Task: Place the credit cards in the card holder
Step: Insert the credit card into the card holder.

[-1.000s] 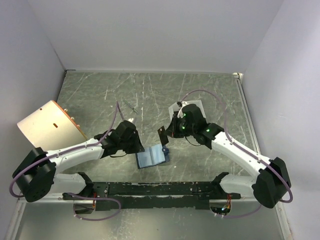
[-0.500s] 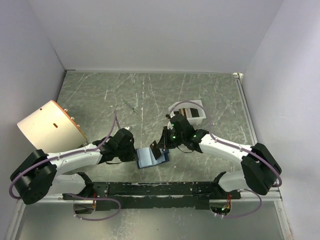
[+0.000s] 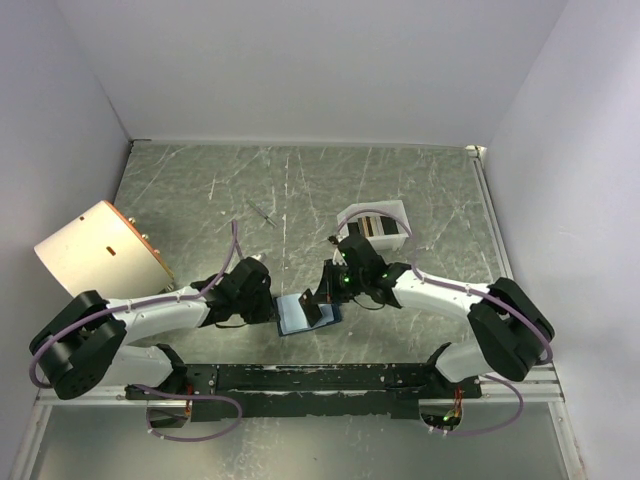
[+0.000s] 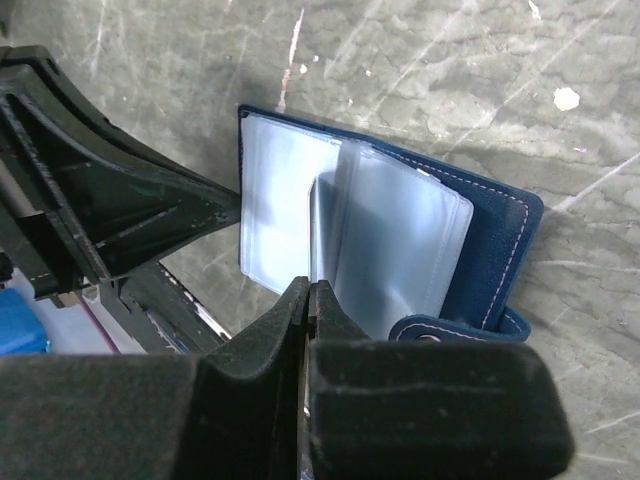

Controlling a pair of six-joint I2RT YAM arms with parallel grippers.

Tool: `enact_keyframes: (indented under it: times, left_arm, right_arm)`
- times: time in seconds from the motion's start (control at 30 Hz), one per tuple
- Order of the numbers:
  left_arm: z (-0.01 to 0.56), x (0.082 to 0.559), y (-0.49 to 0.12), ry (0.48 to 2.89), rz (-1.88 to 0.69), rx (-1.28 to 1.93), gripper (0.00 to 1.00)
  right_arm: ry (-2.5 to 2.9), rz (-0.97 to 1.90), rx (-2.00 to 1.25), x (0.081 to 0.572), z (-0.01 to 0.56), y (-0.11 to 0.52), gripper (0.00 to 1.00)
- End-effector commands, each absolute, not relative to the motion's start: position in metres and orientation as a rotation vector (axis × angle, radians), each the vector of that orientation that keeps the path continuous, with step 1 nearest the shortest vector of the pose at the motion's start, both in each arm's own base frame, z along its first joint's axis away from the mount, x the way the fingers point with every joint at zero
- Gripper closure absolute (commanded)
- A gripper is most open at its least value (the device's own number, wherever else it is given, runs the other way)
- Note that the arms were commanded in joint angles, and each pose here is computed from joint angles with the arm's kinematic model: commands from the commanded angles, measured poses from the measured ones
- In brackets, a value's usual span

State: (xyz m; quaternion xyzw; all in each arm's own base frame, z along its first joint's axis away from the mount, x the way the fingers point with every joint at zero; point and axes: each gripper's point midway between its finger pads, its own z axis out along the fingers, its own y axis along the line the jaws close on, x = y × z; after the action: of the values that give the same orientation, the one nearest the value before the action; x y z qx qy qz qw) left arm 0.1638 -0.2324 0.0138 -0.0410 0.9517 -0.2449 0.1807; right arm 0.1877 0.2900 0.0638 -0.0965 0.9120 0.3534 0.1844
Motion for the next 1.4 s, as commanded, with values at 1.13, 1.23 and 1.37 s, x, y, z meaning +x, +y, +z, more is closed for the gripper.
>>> enact_keyframes:
  times: [1.13, 1.23, 1.37]
  left_arm:
    - [-0.001, 0.156, -0.215, 2.726, -0.602, -0.127, 0.81]
    - [-0.001, 0.157, -0.215, 2.725, -0.597, -0.128, 0.81]
    - [0.000, 0.156, -0.214, 2.726, -0.598, -0.126, 0.81]
  right_arm:
    - [2.547, 1.116, -0.208, 0.186, 0.050, 0.279, 1.00]
    - [2.548, 1.111, -0.204, 0.186, 0.048, 0.278, 1.00]
    - [2.548, 1.084, -0.182, 0.190, 0.046, 0.276, 1.00]
